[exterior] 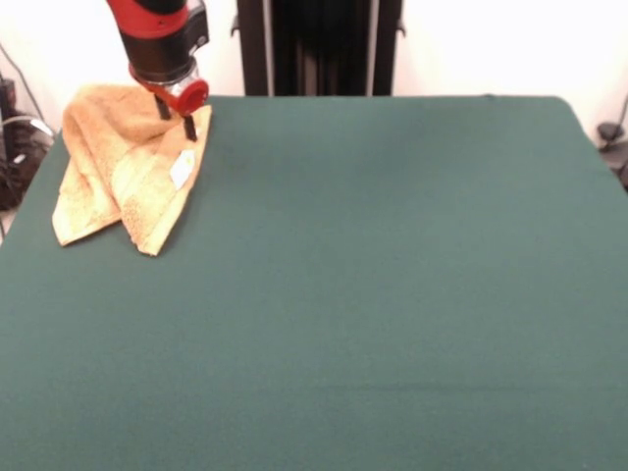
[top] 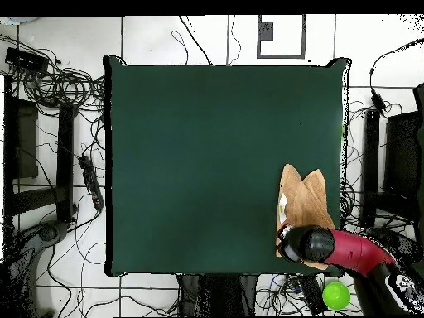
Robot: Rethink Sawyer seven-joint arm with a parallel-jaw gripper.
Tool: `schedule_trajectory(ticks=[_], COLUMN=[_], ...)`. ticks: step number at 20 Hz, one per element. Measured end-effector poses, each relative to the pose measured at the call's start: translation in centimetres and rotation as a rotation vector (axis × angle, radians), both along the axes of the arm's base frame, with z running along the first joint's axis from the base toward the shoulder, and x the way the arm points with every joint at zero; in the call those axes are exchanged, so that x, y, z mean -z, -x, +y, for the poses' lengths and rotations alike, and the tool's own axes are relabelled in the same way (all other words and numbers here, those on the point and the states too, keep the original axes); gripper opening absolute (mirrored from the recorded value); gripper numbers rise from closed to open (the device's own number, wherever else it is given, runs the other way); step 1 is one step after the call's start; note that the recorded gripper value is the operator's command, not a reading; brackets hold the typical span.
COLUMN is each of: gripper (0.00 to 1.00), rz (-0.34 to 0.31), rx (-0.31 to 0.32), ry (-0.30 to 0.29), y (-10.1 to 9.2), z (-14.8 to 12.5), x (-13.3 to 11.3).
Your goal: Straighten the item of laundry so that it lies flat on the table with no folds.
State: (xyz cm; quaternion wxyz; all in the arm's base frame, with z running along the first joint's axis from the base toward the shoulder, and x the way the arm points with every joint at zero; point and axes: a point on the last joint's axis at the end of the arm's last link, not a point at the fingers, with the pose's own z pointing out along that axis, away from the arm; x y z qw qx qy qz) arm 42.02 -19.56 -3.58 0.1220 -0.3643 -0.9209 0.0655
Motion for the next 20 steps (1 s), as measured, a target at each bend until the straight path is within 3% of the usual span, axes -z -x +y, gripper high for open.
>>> schedule_trajectory(ticks=[1,2,20], gripper=[1.00,0.00,0.00], rz=[0.000,0.000,0.007], rx=[0.000,-0.001,-0.005], ry=[0.000,0.000,0.026], y=[0.00,-0.03,0.06], z=[0.00,0.03,0.26], x=[0.00,0.03,-0.07])
